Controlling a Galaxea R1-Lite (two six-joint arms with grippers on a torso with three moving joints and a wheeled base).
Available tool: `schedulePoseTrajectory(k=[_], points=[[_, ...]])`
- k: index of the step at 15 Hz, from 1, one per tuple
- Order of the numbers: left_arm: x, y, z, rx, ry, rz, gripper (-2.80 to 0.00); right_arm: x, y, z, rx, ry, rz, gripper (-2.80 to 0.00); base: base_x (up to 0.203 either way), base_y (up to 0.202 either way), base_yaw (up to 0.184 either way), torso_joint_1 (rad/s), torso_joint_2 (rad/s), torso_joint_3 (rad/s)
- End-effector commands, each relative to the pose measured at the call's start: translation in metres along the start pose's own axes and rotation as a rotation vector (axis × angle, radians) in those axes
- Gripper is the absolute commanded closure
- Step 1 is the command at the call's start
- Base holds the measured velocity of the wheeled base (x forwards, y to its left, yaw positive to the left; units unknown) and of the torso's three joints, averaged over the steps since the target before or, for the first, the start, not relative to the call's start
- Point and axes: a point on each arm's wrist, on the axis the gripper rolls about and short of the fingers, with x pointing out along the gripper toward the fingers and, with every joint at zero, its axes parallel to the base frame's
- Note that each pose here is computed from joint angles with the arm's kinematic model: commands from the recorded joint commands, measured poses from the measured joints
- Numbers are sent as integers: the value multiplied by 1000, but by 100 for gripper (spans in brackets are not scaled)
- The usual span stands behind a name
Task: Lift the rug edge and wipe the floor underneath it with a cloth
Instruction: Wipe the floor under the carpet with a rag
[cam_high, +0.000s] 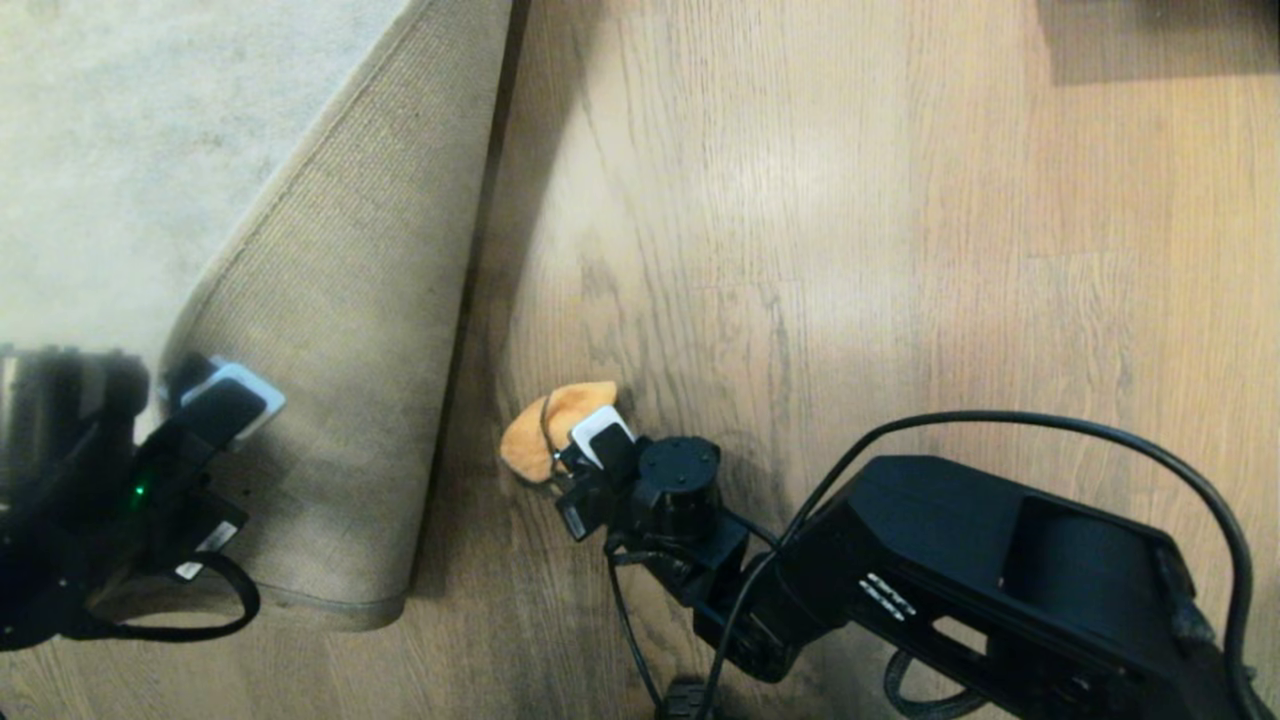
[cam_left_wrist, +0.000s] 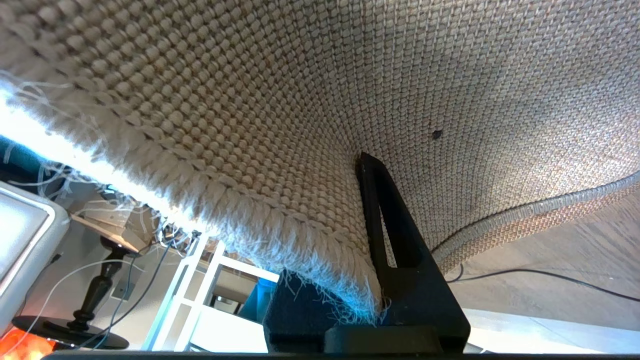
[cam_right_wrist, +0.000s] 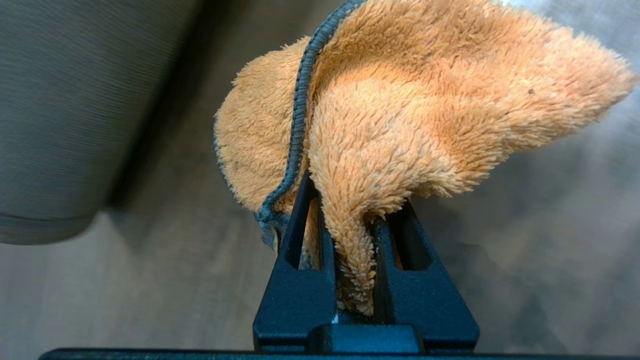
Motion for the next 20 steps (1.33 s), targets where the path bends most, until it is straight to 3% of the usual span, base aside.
schedulePoseTrajectory(k=[1,9,12,15,20], points=[[0,0,0,2,1,4,0,-2,-12,1,0,-9,-25,0,0,0,0,0,0,0],[-2,1,0,-2,-6,8,0,-39,-102,42,-2,-23,-201,0,0,0,0,0,0,0],[-2,-1,-3,4,2,2,0,-63,-118,56,-7,-10,-229,0,0,0,0,0,0,0],[-4,-3,-7,10,6,-3,0,-72,-96,68,-16,-17,-170,0,0,0,0,0,0,0],[-4,-3,-8,11,7,-4,0,-67,-18,68,-17,-19,18,0,0,0,0,0,0,0]])
